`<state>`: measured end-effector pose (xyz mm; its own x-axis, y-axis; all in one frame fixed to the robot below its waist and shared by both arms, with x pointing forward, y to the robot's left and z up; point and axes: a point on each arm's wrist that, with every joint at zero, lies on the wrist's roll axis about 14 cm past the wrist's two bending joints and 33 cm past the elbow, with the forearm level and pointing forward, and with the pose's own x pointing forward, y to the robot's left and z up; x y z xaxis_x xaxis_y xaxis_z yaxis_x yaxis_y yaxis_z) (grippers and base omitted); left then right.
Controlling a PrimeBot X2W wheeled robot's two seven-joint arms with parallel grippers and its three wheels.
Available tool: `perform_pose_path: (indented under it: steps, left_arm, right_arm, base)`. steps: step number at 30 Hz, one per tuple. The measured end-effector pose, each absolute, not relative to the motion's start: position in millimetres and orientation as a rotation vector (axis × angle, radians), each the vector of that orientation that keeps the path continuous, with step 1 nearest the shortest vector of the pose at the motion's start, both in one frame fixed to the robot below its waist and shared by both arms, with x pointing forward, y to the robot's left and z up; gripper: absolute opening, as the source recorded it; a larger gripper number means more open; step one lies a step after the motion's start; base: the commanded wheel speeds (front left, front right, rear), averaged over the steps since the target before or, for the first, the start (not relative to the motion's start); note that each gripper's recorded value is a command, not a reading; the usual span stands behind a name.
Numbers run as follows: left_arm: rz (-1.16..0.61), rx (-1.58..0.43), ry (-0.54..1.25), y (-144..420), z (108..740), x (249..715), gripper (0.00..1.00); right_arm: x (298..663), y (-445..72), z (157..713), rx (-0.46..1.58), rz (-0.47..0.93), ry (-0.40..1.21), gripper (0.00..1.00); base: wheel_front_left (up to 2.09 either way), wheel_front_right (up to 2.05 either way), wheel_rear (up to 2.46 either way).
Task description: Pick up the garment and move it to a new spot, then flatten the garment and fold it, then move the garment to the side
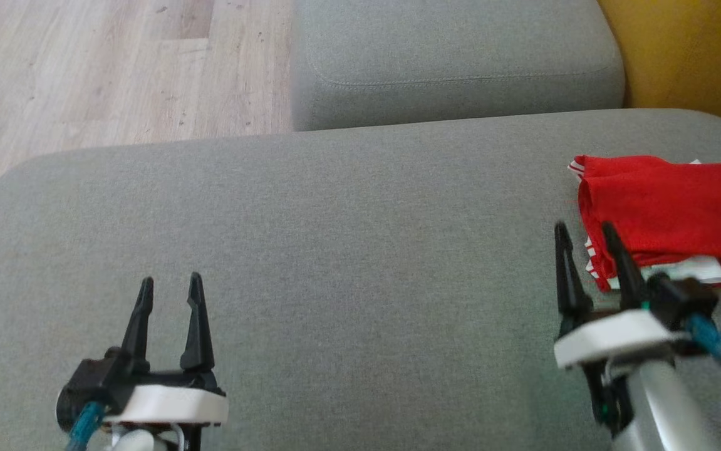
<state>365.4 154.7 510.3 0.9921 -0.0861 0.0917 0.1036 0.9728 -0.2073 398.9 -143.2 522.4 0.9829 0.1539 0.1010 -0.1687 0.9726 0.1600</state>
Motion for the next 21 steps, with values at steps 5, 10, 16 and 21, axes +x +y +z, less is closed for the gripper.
perform_pose_path:
  steps: [5, 10, 16, 21]
  left_arm:
    - [-0.083, -0.269, -0.053, 156, 500, 360, 1.00]
    - [-0.090, -0.290, -0.037, 154, 495, 358, 1.00]
    - [-0.093, -0.306, -0.029, 154, 492, 357, 1.00]
    - [-0.090, -0.306, -0.014, 154, 487, 356, 1.00]
  right_arm:
    - [375, -138, 496, 0.156, 0.175, -0.024, 1.00]
    - [369, -140, 493, 0.158, 0.167, -0.018, 1.00]
    - [370, -142, 499, 0.143, 0.163, -0.038, 1.00]
    - [371, -143, 501, 0.126, 0.163, -0.046, 1.00]
  base:
    - [0.00, 0.00, 0.00]
    - [0.00, 0.00, 0.00]
    - [0.00, 0.00, 0.00]
    - [0.00, 0.00, 0.00]
